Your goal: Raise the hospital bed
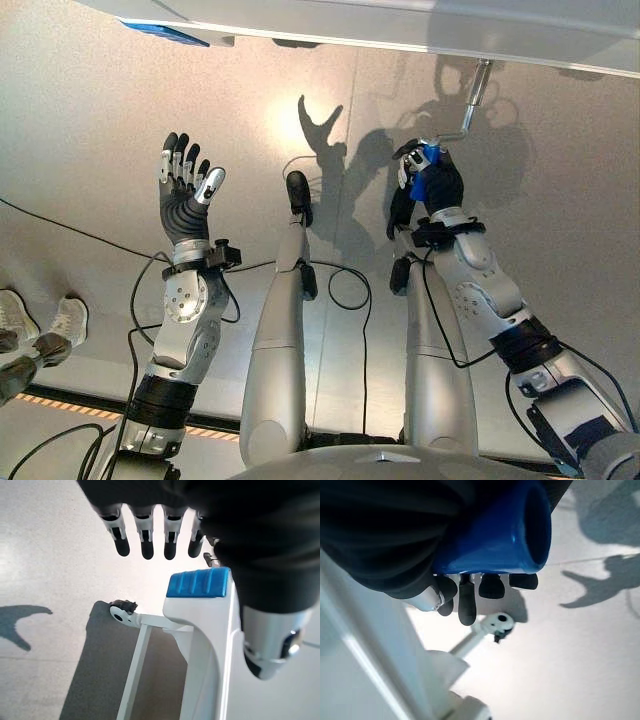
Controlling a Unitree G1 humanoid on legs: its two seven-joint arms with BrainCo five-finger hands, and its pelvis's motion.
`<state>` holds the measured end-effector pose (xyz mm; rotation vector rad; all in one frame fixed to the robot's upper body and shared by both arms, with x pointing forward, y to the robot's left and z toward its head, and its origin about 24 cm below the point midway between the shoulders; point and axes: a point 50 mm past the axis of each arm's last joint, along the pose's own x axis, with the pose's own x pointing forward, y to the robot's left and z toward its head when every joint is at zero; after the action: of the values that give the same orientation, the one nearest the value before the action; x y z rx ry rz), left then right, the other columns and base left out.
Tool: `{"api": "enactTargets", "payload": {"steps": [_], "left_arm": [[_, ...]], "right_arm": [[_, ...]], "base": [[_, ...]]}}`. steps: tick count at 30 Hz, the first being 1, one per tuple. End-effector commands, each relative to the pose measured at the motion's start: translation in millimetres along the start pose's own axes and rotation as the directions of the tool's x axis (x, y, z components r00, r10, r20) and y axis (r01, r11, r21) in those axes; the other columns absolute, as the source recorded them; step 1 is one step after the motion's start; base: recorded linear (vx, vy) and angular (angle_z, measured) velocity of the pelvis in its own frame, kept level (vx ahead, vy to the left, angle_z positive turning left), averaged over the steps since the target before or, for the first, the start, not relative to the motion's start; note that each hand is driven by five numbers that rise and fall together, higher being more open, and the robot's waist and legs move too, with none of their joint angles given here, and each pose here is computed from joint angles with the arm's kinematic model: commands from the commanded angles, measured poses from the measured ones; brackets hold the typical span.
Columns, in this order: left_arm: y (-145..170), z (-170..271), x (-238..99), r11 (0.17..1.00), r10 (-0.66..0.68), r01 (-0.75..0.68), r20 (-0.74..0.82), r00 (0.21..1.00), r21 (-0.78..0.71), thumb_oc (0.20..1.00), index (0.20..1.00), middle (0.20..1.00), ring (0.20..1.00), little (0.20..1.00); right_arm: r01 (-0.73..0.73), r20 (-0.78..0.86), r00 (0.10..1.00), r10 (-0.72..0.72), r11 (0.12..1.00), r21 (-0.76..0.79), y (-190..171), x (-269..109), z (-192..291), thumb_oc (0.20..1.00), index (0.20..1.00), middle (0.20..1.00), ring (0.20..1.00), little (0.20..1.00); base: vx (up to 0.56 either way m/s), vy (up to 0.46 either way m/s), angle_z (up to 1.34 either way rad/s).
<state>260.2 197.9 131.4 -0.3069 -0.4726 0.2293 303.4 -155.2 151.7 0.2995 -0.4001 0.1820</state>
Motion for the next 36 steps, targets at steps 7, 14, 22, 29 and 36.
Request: {"api": "enactTargets", "payload": {"steps": [7,14,22,29,36], "left_arm": [[11,30,-4,1.000,0.005,-0.004,0.141,0.990,-0.009,1.000,1.000,1.000,1.000,1.000],[12,32,-3,1.000,0.006,-0.004,0.155,0.988,-0.017,1.000,1.000,1.000,1.000,1.000],[15,32,-1,1.000,0.014,-0.013,0.157,0.988,-0.006,1.000,1.000,1.000,1.000,1.000],[17,36,-2,1.000,0.023,-0.022,0.175,0.984,-0.011,1.000,1.000,1.000,1.000,1.000],[17,36,-3,1.000,0.016,-0.019,0.175,0.984,0.017,1.000,1.000,1.000,1.000,1.000]], "right_arm": [[0.203,0.543,0.785,-0.297,0.953,0.226,-40,3,101,0.200,0.200,0.200,0.200,0.200],[0.362,0.593,0.657,-0.464,0.885,0.292,-68,-4,116,0.200,0.200,0.200,0.200,0.200],[0.597,0.521,0.596,-0.611,0.771,0.220,-104,0,107,0.200,0.200,0.200,0.200,0.200],[0.702,0.516,0.547,-0.660,0.696,0.147,-122,4,111,0.200,0.200,0.200,0.200,0.200],[0.822,0.573,0.484,-0.662,0.568,-0.037,-140,1,125,0.200,0.200,0.200,0.200,0.200]], "base": [[0.00,-0.002,0.02],[0.00,0.000,0.00],[0.00,0.000,0.00],[0.00,0.000,0.00],[0.00,0.000,0.00]]}}
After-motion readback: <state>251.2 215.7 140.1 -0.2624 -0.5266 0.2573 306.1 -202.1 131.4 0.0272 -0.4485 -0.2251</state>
